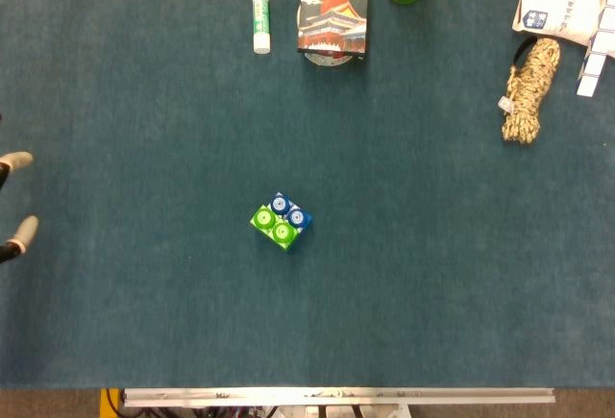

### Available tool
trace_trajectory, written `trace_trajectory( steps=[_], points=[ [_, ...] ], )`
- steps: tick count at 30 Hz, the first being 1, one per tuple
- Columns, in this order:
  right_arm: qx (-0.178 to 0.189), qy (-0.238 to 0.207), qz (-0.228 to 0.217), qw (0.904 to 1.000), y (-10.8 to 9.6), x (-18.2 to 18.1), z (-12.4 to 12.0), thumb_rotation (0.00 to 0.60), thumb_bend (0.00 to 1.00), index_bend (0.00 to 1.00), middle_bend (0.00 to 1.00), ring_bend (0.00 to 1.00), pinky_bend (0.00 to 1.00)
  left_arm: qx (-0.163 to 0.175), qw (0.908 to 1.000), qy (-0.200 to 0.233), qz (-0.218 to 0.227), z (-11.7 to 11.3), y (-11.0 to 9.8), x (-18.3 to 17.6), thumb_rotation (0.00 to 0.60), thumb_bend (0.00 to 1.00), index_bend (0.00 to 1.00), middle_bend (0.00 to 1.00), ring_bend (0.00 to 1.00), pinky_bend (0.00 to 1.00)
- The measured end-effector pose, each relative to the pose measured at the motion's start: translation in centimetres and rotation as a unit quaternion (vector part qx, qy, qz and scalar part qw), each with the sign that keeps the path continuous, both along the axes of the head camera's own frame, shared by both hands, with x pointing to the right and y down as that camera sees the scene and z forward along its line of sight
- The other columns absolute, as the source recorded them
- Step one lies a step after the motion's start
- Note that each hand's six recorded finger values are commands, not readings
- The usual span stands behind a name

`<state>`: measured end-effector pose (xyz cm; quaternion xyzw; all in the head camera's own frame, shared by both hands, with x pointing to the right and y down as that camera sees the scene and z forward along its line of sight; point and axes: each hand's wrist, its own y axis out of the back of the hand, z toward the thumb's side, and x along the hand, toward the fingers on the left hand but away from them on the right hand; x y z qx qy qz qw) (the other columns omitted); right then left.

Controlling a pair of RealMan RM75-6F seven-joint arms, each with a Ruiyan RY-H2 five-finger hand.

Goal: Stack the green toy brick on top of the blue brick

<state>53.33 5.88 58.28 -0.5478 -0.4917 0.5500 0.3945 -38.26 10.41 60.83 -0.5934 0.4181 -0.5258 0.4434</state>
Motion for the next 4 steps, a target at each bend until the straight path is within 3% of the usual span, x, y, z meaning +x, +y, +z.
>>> trace_trajectory(
  steps=[4],
  points=[
    [-0.012, 0.000, 0.001, 0.9999, -0.31, 0.07, 0.66, 0.600, 0.63, 0.17, 0.26, 0.15, 0.24, 0.005, 1.0000, 0.006, -0.005, -0.15, -0.15, -0.47, 0.600, 0.26, 0.27, 0.09, 0.05, 0.01]
  ],
)
